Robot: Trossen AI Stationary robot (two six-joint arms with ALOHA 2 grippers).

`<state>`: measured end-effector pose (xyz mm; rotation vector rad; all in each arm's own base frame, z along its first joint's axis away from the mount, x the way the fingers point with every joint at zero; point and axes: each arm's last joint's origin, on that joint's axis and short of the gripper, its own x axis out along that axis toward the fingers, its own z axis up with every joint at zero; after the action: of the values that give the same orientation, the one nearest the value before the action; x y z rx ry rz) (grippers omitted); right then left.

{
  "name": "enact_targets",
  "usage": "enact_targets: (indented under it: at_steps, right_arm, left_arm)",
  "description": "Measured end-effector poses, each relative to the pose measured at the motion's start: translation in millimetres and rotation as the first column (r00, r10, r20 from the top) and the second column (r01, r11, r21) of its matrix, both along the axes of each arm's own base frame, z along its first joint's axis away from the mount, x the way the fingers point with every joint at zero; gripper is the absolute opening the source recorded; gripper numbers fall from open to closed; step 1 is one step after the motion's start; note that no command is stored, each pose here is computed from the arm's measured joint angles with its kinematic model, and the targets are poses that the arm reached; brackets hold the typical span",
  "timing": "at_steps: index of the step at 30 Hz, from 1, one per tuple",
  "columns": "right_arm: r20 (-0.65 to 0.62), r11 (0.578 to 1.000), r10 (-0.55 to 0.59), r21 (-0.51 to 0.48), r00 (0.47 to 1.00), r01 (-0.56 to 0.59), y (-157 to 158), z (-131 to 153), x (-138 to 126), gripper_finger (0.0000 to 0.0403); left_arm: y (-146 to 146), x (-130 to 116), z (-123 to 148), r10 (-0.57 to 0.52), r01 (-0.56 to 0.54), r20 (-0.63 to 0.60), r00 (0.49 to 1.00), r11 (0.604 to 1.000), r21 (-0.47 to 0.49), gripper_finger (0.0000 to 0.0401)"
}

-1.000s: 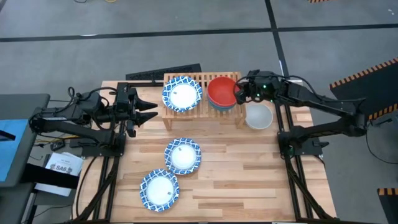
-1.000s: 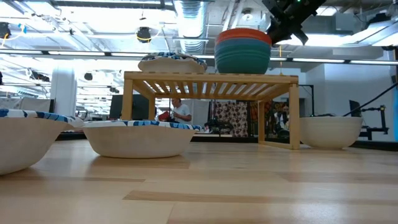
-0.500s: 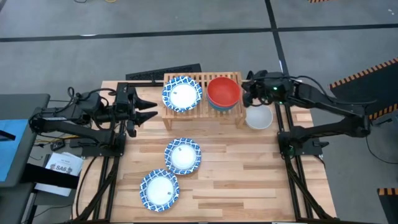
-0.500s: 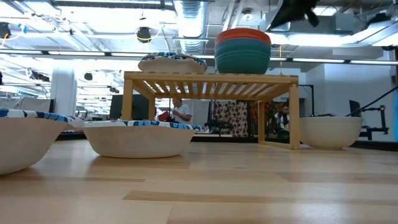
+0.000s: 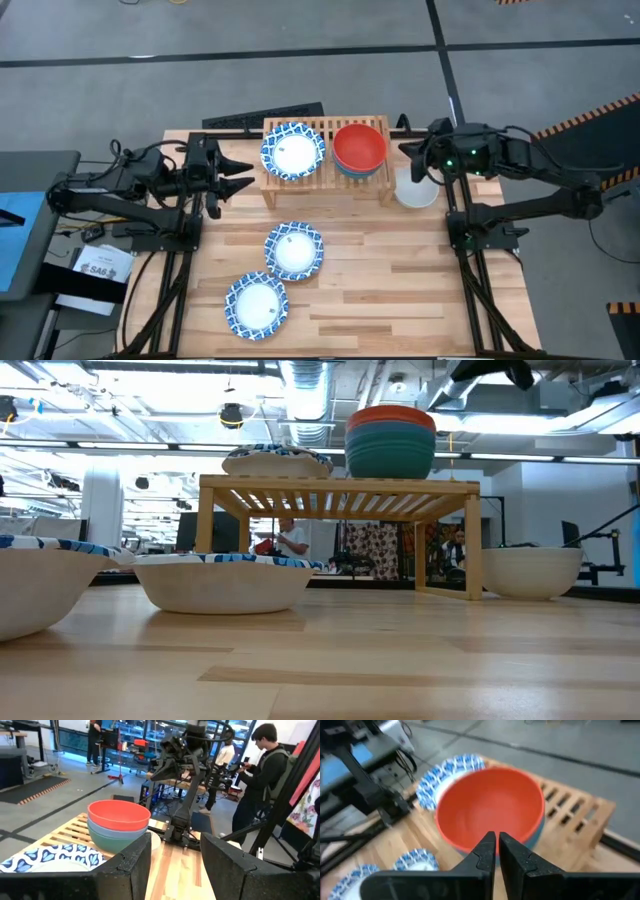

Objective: Place and stack bowls onto a shelf
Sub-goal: Stack the white blue bowl on top of the white blue bowl on the shelf

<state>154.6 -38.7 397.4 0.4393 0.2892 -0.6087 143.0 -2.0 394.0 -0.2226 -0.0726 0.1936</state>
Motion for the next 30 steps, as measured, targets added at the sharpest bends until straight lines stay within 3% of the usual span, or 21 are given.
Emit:
enact_targets:
  at_steps: [6,10,12,15,19,21,27,30]
  right_arm:
    - [-0.085,0.998,0.001,0.070,0.996,0.005,5,-10,-3,0.0068]
    - [-0.138,0.996,0.008,0.094,0.990,0.005,7,-16,-2,0.0087]
    - [-0.135,0.995,0.018,0.095,0.991,-0.005,9,-16,0,0.0095]
    - [-0.149,0.995,0.028,0.096,0.988,-0.014,10,-17,2,0.0102]
    - [-0.179,0.995,0.028,0.100,0.984,-0.010,10,-20,2,0.0103]
    - [-0.188,0.995,0.025,0.102,0.982,-0.006,9,-21,1,0.0103]
    - [-0.197,0.995,0.025,0.102,0.980,-0.005,9,-21,0,0.0103]
    - [-0.210,0.995,0.026,0.103,0.977,-0.004,9,-22,-1,0.0103]
  left_arm:
    - [-18,23,-22,-0.145,0.147,-0.196,0.970,0.989,-0.002,0.0155]
    - [-35,37,-48,-0.202,0.165,-0.381,0.902,0.978,-0.130,0.0155]
    - [-41,43,-62,-0.210,0.107,-0.469,0.858,0.966,-0.237,0.0155]
    - [-46,47,-88,-0.170,-0.077,-0.633,0.755,0.936,-0.343,0.0155]
    - [-51,56,-122,-0.105,-0.325,-0.814,0.572,0.882,-0.342,0.0155]
    - [-54,65,-136,-0.081,-0.393,-0.858,0.507,0.864,-0.314,0.0155]
    - [-63,98,-171,-0.124,-0.434,-0.891,0.436,0.839,-0.329,0.0155]
    - [-63,103,-188,-0.143,-0.472,-0.902,0.408,0.812,-0.343,0.0155]
